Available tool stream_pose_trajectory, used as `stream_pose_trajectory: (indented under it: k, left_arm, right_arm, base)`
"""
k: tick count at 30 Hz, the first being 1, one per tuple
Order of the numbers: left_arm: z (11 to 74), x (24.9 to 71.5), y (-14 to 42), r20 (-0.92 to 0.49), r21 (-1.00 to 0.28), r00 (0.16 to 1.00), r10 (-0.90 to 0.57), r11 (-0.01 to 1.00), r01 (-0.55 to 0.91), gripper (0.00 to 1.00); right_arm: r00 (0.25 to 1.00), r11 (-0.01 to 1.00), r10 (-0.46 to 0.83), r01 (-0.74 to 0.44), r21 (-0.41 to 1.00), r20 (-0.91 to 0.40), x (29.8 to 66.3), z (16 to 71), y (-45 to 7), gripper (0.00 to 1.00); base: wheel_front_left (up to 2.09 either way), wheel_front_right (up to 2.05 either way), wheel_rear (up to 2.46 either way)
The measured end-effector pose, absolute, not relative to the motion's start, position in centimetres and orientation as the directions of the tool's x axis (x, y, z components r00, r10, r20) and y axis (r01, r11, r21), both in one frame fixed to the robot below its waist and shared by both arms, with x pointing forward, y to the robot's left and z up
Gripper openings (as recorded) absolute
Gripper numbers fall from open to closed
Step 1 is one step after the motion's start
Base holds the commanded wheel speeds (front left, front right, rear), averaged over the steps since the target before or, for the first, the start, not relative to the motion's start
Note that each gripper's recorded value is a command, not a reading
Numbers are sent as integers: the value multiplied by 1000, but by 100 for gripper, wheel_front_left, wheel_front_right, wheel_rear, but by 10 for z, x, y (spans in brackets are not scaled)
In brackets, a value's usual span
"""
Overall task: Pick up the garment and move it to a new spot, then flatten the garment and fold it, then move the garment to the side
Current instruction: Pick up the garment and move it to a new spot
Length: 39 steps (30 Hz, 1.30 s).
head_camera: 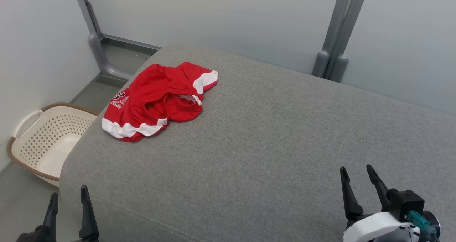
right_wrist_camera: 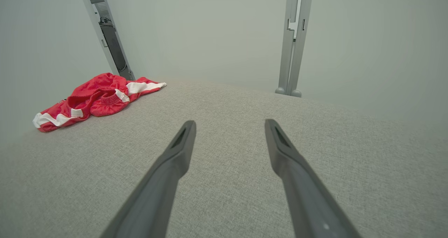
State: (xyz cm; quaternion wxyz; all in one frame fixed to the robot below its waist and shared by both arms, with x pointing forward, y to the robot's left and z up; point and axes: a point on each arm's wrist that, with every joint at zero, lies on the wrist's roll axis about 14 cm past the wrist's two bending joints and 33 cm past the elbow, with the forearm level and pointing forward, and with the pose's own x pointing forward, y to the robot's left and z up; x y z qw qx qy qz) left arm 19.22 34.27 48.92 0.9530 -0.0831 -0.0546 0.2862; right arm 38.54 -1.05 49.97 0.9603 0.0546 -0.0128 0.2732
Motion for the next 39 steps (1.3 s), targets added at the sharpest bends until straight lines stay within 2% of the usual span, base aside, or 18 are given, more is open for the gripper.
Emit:
stream_pose_trajectory:
  k: [7, 15, 22, 29, 35, 39]
  left_arm:
    - [487, 187, 345, 51, -201, 819, 572, 809, -552, 100]
    - [476, 215, 336, 9, -236, 849, 528, 826, -511, 100]
    - [480, 274, 342, -12, -256, 875, 484, 844, -470, 100]
    - [467, 338, 355, -160, -279, 885, 437, 840, -465, 100]
    - [455, 383, 373, -287, -340, 855, 433, 788, -513, 100]
    - [444, 411, 382, -374, -333, 836, 401, 784, -524, 100]
  right_arm:
    - [842, 836, 537, -540, 95, 53, 383, 500, -6, 100]
    - [848, 843, 528, -530, 93, 43, 381, 496, -11, 100]
    - [846, 843, 532, -533, 71, 34, 390, 489, -10, 100]
    - [843, 842, 538, -538, 45, 14, 402, 477, -9, 100]
    - [843, 843, 538, -538, 17, 22, 417, 475, -17, 100]
    - [860, 861, 509, -509, 8, 26, 426, 472, -32, 100]
  base:
    - [0, 0, 0]
    - [0, 0, 0]
    - [0, 0, 0]
    - [0, 0, 0]
    - [0, 0, 0]
    - [0, 0, 0]
